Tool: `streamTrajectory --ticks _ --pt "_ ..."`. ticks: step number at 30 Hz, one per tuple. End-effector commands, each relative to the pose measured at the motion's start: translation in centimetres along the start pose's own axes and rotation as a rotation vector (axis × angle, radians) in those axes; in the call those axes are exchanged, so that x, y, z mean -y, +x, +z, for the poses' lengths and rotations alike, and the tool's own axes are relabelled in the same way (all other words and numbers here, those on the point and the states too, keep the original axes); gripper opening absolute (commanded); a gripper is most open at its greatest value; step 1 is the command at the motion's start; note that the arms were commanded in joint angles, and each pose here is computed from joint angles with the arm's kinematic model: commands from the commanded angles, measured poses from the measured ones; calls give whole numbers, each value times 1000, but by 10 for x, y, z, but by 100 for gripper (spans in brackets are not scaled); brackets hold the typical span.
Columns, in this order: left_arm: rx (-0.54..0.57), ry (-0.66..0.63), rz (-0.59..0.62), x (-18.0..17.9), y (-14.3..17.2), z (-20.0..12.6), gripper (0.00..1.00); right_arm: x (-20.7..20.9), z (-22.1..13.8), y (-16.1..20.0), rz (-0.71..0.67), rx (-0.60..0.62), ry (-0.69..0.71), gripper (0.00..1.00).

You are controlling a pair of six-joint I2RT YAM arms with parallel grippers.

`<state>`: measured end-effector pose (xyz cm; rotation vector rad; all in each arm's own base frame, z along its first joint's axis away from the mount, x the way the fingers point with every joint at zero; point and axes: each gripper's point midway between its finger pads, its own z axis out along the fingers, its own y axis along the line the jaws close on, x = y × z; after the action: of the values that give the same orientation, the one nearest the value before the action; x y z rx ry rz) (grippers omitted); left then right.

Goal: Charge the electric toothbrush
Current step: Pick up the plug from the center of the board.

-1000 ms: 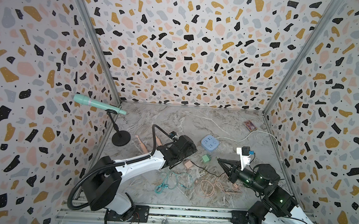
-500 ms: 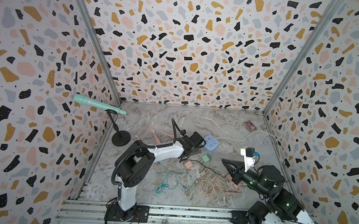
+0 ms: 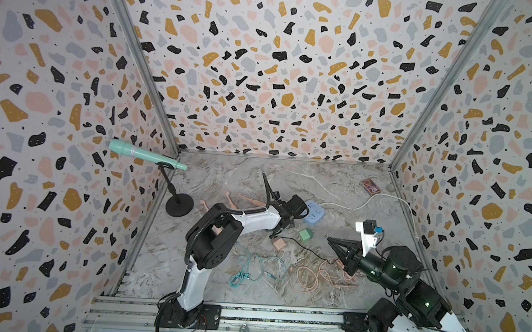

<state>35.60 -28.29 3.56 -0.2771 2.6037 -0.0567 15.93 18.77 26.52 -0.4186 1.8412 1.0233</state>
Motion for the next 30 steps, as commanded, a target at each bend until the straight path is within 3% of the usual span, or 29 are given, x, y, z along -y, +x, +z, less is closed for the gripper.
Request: streamTrajectory --ticks 1,12,19,25,30 --pt "-2 -37 25 -6 -4 1 73 -6 -5 -5 -14 13 -21 0" --pt "-176 -83 81 -9 8 14 71 -2 -5 -8 14 -32 35 0" --pt "-214 -109 129 -17 6 18 59 -1 -7 -5 18 -39 37 0" --pt "-245 -115 163 -18 12 19 55 1 -6 -4 14 -48 47 0" --pt "-268 -108 175 -18 21 15 61 1 -5 -6 3 -47 55 0"
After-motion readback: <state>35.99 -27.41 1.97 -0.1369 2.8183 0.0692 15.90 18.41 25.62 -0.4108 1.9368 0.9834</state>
